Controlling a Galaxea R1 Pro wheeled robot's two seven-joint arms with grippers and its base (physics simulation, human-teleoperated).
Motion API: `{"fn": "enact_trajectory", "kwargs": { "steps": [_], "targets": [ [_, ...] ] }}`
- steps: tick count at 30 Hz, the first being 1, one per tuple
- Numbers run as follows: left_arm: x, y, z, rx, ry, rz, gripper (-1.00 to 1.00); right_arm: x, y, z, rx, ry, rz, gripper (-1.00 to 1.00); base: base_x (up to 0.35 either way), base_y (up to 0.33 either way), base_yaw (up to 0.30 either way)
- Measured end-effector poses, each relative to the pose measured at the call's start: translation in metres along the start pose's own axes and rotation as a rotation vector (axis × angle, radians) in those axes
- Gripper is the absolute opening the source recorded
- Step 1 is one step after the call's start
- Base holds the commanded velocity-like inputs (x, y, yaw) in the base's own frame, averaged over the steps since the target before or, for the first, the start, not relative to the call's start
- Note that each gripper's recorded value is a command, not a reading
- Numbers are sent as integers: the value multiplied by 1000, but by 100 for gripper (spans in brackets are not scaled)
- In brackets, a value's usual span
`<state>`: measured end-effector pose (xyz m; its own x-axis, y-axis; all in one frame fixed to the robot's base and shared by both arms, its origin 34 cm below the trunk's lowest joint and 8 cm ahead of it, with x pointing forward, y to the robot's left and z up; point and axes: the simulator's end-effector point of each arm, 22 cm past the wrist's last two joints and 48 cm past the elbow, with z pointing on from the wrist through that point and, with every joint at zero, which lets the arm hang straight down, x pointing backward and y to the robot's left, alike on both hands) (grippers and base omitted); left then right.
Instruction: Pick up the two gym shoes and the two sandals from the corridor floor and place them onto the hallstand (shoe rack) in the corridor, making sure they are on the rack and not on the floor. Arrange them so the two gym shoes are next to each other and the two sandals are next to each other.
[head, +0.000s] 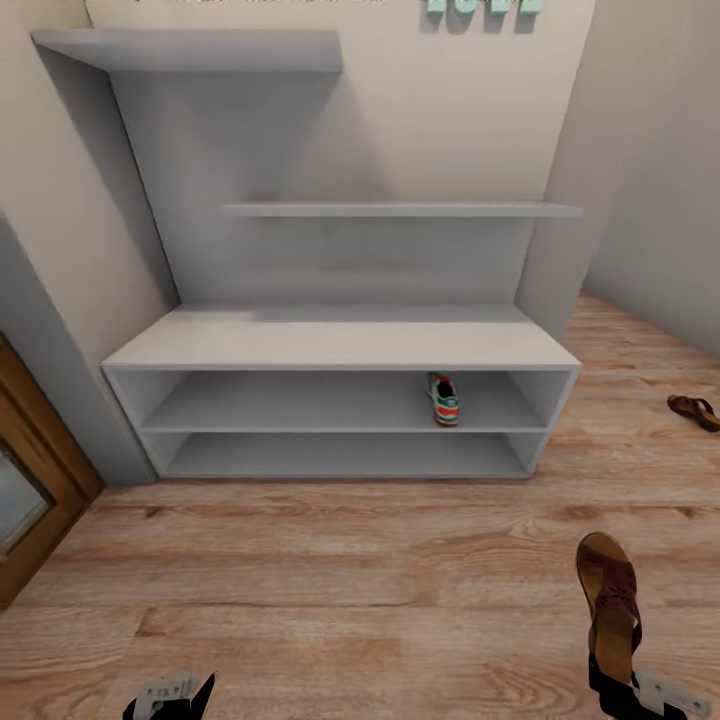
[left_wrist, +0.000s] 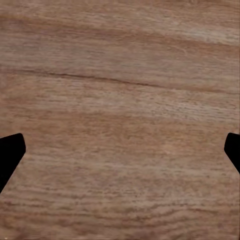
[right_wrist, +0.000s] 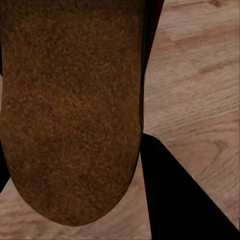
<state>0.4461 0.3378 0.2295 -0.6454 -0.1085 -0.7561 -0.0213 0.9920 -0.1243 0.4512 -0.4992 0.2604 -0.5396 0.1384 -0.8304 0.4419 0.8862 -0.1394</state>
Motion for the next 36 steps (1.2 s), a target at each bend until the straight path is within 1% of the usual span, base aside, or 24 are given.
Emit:
{"fn": "enact_trajectory", "kwargs": {
  "steps": [16,22,32,36],
  "targets": [
    [0,0,0,0,0,-1,100,0,0,0,-1,0,0,-100,-193,261,0],
    [0,-1,0,5,0,-1,100,0,0,0,-1,0,0,-100,-5,310,0],
    [0,-3,0,10,0,-1,100,0,0,0,-2,0,0,-100,89,332,0],
    [0,-2,0,10,1,0,100,0,0,0,0,-1,1,-100,26,116,0]
  ]
}}
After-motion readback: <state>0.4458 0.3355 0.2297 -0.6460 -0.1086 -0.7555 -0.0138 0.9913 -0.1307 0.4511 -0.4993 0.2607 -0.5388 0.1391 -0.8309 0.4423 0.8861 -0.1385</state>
